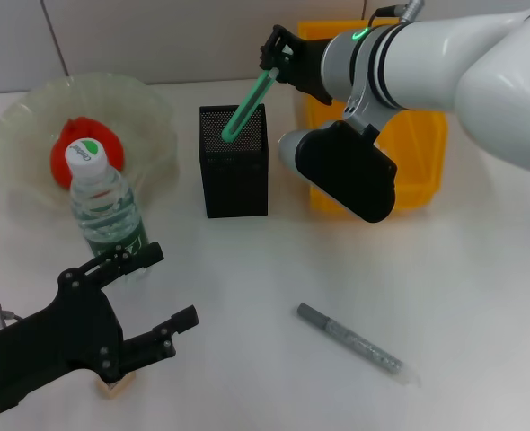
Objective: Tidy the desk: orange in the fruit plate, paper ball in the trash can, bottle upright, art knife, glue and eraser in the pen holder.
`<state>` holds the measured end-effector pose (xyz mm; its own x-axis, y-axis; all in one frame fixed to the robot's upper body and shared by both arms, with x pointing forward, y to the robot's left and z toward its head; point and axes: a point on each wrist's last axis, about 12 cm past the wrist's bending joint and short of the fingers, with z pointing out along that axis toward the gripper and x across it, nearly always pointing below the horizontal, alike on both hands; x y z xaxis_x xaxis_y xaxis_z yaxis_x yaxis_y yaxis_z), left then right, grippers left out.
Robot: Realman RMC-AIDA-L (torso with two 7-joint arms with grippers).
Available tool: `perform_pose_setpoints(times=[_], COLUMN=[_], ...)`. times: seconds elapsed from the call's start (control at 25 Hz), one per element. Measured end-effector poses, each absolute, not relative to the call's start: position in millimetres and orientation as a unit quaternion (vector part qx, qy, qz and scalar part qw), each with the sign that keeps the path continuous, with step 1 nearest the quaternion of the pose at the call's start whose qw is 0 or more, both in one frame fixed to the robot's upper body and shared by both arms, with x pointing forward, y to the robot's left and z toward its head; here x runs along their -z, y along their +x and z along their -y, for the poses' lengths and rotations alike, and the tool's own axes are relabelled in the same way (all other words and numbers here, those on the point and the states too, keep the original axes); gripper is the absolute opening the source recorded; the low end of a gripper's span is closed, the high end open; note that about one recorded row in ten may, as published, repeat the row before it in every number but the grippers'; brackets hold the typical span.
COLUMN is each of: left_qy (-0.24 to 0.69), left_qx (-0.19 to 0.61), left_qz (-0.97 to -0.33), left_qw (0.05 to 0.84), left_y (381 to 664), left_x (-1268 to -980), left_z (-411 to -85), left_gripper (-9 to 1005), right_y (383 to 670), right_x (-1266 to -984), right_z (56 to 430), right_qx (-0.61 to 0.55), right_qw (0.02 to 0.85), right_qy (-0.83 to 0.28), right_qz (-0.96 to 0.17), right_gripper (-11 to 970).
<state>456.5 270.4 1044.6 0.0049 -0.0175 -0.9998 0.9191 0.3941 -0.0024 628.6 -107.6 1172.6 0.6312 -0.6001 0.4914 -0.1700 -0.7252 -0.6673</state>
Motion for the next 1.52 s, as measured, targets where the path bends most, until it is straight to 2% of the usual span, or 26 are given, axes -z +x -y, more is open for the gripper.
perform_pose_setpoints(times=[0.88,1.12,1.2,1.28,1.52], left_qy=[0.385,0.386,0.387,0.388,0.391], left_qx=[0.392,0.392,0.392,0.392,0.397], left_qz=[-0.585,-0.582,-0.582,-0.58,-0.574], left_qw=[0.597,0.598,0.599,0.6,0.6], left_y=[457.4,457.5,457.6,457.5,455.6], left_x=[-1045.5,-1046.8,-1047.2,-1047.9,-1049.4], left_z=[-271.7,-272.5,-273.0,-273.4,-273.9], left_gripper=[808,808,808,808,808], right_y=[626.6,618.9,612.2,610.2,582.3], right_x=[-1172.3,-1190.8,-1210.3,-1216.8,-1262.6], right_z=[107.6,102.7,102.5,103.2,123.1], right_qx=[0.361,0.34,0.324,0.318,0.219], right_qw=[0.3,0.329,0.362,0.375,0.494], right_qy=[-0.851,-0.834,-0.81,-0.8,-0.723], right_qz=[-0.236,-0.283,-0.328,-0.344,-0.43], right_gripper=[234,375,553,560,579])
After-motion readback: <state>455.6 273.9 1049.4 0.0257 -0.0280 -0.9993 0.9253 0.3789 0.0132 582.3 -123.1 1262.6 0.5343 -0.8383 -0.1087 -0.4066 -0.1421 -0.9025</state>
